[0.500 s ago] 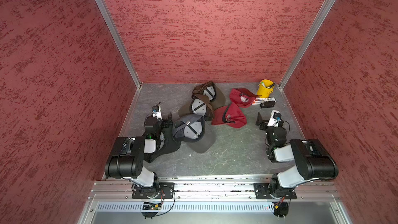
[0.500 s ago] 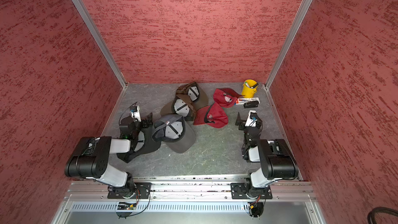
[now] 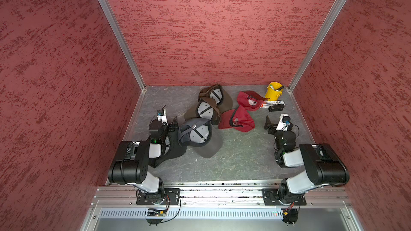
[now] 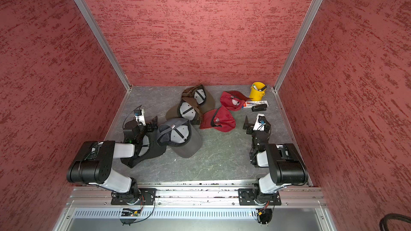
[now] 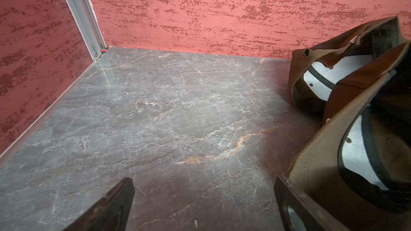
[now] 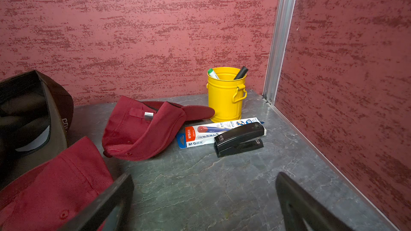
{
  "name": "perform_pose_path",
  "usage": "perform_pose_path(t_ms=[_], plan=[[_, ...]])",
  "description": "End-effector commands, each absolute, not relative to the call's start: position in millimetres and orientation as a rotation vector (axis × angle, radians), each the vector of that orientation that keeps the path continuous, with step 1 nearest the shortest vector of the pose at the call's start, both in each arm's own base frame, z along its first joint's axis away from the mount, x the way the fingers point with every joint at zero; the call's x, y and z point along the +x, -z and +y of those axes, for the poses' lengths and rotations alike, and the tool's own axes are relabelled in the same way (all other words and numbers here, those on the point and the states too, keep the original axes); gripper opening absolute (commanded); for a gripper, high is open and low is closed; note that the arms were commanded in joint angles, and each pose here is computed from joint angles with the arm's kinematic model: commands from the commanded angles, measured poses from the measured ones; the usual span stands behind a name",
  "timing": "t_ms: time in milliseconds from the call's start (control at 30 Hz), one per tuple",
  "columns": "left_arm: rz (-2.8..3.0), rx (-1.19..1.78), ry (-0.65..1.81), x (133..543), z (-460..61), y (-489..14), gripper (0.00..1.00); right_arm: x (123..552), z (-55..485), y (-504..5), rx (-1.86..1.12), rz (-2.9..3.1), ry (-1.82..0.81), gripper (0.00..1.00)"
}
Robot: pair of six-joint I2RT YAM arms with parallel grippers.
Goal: Open the adjustable buckle of the baseball cap
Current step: Pick up the baseball cap from the center of the board.
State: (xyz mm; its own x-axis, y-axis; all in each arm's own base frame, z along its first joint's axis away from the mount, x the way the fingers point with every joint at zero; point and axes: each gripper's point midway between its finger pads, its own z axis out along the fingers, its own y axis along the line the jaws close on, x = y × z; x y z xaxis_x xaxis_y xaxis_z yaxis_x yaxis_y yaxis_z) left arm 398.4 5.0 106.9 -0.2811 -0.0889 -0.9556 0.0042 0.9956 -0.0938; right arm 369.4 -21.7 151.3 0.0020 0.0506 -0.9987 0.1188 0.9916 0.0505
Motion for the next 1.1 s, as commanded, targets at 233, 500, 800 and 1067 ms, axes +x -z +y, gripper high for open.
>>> perform_pose_path(t_ms=[233,500,800,1067], plan=[[1.833,-0.056,0.105,402.6,4.7,-115.2,1.00,374.7,-21.9,-154.9,0.133,1.563,0.040,0.99],[1.825,-0.055,0.097,401.8,3.7,-116.7,1.00,373.9,-28.7,-157.4,0.162,1.556,0.039,0.99],[1.883,-0.063,0.082,380.9,5.6,-183.4,1.00,391.4,22.5,-210.9,0.013,1.665,-0.064,0.99],[2.021,-0.140,0.152,344.4,-6.2,-216.4,1.00,383.2,165.1,-219.4,-0.431,1.747,-0.249,0.74]])
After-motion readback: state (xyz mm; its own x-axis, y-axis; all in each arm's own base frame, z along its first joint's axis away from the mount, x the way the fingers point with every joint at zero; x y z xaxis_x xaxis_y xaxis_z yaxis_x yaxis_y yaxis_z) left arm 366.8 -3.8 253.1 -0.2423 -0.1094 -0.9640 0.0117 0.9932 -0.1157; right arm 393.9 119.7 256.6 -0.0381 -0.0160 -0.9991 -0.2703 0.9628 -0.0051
